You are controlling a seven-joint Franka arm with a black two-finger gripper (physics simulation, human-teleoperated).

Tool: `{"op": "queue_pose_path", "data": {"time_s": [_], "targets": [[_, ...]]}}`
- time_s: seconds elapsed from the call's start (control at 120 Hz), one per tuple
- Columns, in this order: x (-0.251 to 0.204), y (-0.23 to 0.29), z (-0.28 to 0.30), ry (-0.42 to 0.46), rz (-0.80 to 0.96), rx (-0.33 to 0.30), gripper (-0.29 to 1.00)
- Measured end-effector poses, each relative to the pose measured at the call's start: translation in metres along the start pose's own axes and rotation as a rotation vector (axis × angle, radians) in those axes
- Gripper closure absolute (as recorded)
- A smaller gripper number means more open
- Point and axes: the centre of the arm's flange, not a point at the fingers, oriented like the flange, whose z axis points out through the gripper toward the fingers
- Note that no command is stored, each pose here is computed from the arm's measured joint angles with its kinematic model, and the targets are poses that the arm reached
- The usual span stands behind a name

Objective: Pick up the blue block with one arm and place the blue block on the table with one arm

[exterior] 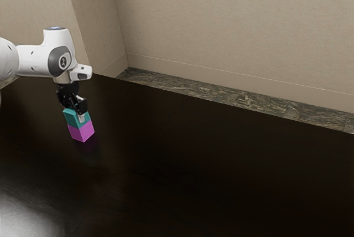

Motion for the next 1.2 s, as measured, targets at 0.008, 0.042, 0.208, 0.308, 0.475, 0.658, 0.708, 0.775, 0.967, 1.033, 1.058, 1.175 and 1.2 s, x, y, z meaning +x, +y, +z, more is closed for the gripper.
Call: {"op": "queue_pose_path", "data": {"time_s": [0.008, 0.042, 0.208, 0.308, 0.475, 0.658, 0.708, 0.775, 0.967, 1.033, 1.058, 1.175, 1.2], "targets": [[0.000, 0.000, 0.000, 0.001, 0.000, 0.000, 0.27], [0.000, 0.001, -0.003, 0.004, 0.001, 0.002, 0.27], [0.016, 0.040, -0.038, 0.050, 0.061, 0.019, 0.27], [0.032, 0.074, -0.036, 0.046, 0.116, 0.019, 0.27], [0.047, 0.096, -0.009, 0.014, 0.152, 0.005, 0.27], [0.064, 0.113, 0.014, -0.007, 0.178, -0.002, 0.27], [0.068, 0.114, 0.020, -0.012, 0.180, -0.004, 0.27], [0.070, 0.116, 0.024, -0.015, 0.182, -0.006, 0.26], [0.070, 0.115, 0.022, -0.011, 0.179, -0.008, 0.12], [0.067, 0.115, -0.004, 0.024, 0.175, 0.007, 0.09], [0.066, 0.114, -0.018, 0.041, 0.173, 0.014, 0.08], [0.059, 0.117, -0.057, 0.090, 0.171, 0.034, 0.05], [0.059, 0.118, -0.062, 0.095, 0.172, 0.035, 0.04]]}}
